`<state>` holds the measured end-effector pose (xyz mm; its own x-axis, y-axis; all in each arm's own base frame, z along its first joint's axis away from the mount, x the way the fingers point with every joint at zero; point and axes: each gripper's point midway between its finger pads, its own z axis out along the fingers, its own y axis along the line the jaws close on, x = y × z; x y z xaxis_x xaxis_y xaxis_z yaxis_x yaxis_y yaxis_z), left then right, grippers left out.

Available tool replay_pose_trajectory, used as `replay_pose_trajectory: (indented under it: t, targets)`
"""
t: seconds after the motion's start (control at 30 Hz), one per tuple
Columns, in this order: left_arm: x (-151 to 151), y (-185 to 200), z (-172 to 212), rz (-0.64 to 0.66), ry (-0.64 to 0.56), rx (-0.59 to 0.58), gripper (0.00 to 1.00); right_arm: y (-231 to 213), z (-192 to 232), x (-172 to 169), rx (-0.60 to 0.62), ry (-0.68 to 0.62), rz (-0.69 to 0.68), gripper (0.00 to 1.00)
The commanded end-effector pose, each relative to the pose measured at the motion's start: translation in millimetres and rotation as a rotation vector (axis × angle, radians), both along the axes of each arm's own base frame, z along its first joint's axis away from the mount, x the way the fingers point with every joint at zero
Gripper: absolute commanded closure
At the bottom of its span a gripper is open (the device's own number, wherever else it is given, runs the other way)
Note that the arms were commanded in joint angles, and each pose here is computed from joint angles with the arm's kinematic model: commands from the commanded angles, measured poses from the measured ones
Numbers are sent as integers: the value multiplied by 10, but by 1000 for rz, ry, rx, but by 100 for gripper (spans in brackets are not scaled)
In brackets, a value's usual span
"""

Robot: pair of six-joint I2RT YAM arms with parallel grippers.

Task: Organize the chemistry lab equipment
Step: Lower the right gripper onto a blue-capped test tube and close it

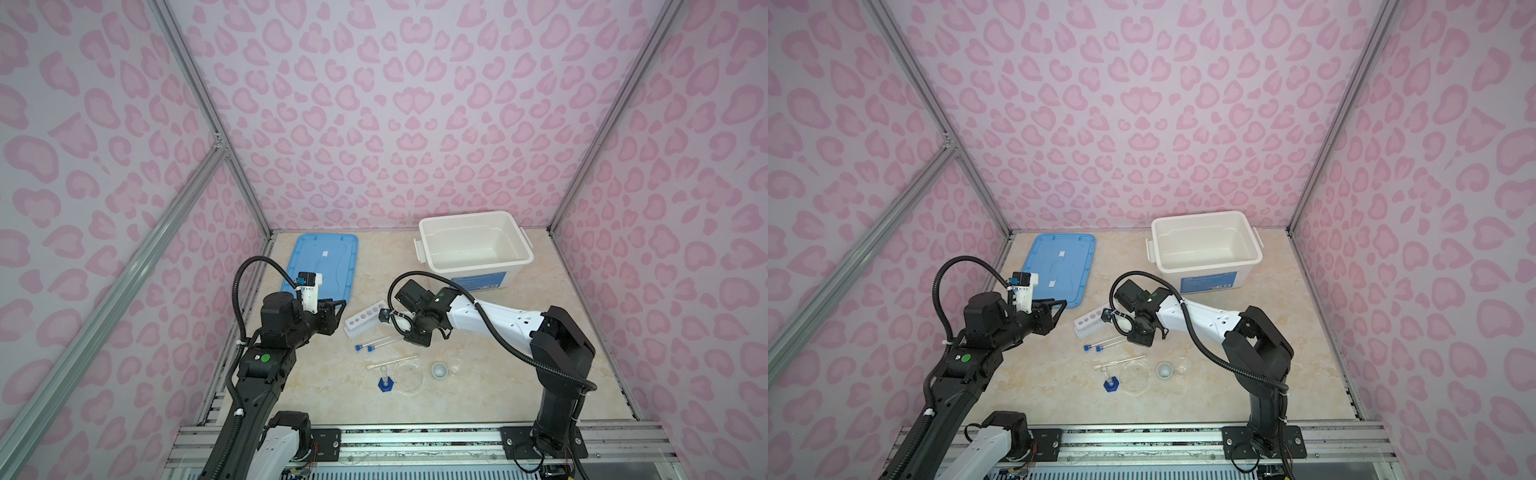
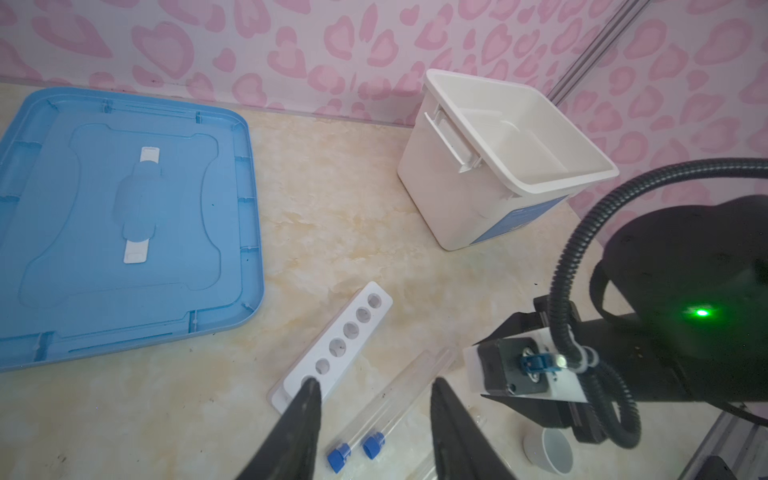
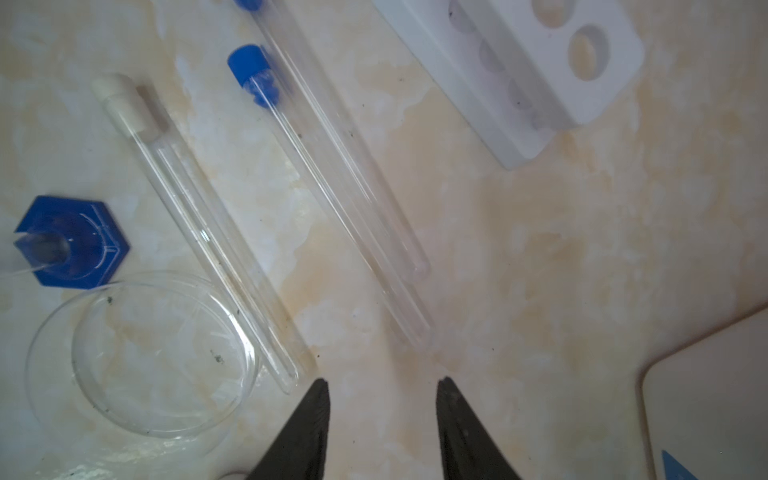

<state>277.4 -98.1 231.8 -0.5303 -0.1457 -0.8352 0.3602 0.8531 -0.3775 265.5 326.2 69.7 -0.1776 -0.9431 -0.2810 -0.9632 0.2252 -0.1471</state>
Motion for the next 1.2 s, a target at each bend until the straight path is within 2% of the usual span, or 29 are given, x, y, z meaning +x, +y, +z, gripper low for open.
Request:
replay_pose_trajectory:
  t: [0.0,0.23,0.37,1.17]
  targets:
    - [-4,-87,168,-58,-54,-64,54,100,-54,-31,-12,6,53,59]
    - [-16,-51,213,-51,-68,-87,54,154,-260,3,-21,3,64,63]
    - [11,-21,211,-46,-62,-93,54,218,-271,40,19,-9,61,64]
    - [101,-20,141,-67,-27,-130,56,230,-498,135,12,-9,80,71]
